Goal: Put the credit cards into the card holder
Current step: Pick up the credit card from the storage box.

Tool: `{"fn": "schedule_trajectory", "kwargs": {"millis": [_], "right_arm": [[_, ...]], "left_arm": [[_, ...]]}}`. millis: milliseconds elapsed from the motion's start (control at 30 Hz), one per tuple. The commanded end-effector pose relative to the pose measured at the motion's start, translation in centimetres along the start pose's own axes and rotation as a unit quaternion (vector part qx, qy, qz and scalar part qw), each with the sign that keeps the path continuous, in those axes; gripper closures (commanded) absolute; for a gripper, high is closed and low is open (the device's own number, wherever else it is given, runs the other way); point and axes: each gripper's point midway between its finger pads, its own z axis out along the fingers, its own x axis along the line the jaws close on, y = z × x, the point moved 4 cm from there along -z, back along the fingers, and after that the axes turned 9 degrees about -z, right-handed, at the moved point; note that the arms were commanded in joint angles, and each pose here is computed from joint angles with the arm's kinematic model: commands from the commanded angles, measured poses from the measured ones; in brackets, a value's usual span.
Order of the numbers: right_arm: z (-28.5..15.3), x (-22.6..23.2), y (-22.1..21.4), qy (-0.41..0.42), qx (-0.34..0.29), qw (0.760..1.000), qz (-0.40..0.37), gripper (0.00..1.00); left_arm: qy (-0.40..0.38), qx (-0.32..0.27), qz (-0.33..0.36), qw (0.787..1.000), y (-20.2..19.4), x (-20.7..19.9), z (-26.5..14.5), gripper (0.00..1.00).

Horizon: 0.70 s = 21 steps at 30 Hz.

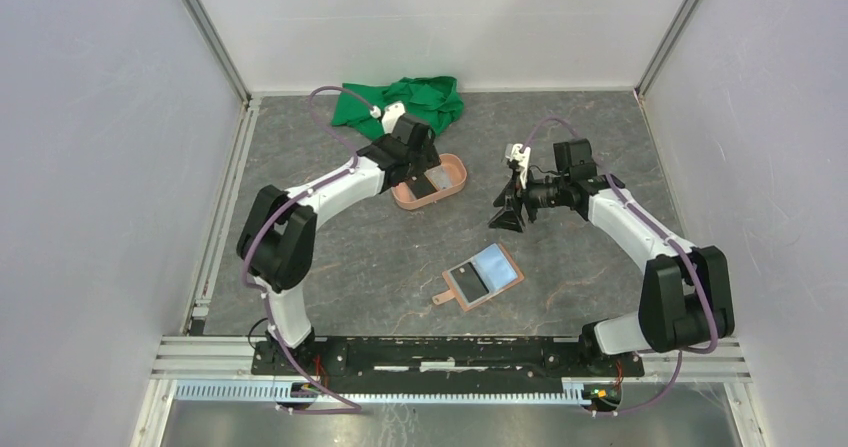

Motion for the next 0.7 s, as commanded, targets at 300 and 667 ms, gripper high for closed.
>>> {"fn": "schedule_trajectory", "kwargs": {"millis": [300, 667], "right_arm": [[0.5, -1.5, -1.4, -0.005, 0.023, 1.0, 0.02, 0.32], [0.2, -2.4, -2.5, -0.012, 0.038, 0.999, 0.034, 0.33]], "left_arm": [[0.092, -0.034, -0.032, 0.995, 0.0, 1.0, 1.9, 0.29], [0.1, -0.025, -0.016, 0.994, -2.0, 0.7, 2.7, 0.27]]}}
